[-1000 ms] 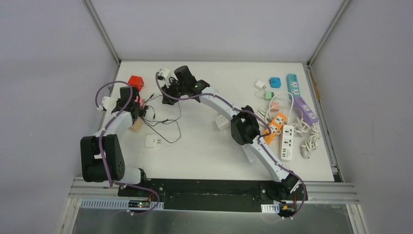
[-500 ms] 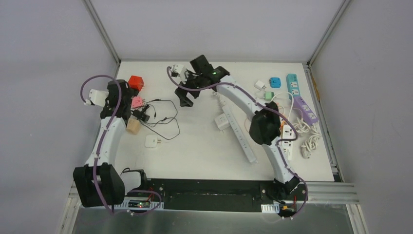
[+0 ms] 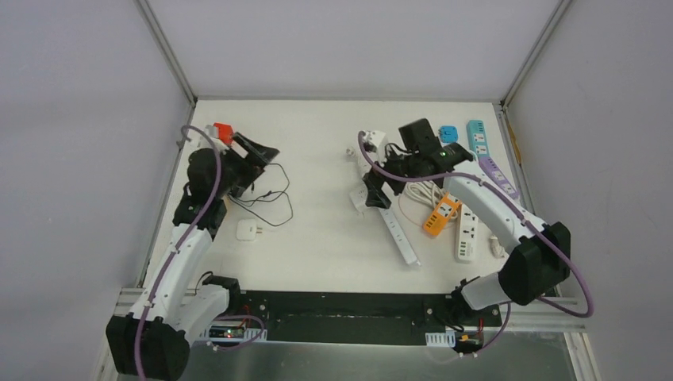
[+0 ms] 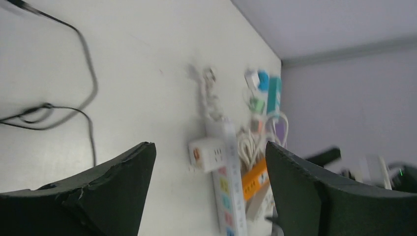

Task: Pull the plug off the socket
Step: Remove the plug from the socket.

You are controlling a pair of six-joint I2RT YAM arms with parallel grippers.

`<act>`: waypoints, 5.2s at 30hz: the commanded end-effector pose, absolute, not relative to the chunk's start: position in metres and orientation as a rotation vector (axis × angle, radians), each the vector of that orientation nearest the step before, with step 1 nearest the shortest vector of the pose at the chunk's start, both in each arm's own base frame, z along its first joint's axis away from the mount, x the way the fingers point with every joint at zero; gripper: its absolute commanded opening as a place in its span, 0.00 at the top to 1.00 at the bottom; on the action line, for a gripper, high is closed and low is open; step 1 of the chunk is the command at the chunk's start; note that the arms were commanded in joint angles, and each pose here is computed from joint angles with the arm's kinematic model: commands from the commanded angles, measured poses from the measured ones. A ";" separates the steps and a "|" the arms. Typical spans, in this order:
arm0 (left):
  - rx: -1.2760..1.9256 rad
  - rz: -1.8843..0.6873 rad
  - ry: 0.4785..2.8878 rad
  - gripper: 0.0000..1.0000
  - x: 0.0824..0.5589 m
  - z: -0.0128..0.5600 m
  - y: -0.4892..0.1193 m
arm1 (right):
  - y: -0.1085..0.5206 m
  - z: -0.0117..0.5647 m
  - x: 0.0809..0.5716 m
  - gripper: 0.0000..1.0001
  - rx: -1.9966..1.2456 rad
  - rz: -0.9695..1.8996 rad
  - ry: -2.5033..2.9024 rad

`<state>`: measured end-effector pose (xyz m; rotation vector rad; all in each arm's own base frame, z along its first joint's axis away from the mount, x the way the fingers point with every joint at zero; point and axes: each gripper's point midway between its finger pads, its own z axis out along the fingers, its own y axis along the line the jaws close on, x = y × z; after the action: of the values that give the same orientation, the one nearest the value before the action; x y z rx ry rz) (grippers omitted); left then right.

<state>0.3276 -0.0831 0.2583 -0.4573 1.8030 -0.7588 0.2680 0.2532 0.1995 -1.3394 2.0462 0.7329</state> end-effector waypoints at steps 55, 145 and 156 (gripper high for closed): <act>0.994 -0.501 1.173 0.07 0.287 0.111 -0.320 | 0.197 0.075 0.291 0.41 -1.039 0.356 2.374; 0.733 -0.365 1.948 0.63 0.299 0.129 -0.378 | 0.203 0.099 0.279 1.00 -0.958 0.878 2.412; 0.673 -0.353 1.918 1.00 0.292 0.144 -0.381 | 0.204 0.099 0.278 1.00 -0.958 0.897 2.408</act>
<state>0.2945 -0.3692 0.1160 0.7379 1.9821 -0.3590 0.2582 0.1834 0.0670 -0.9358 2.5714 0.8065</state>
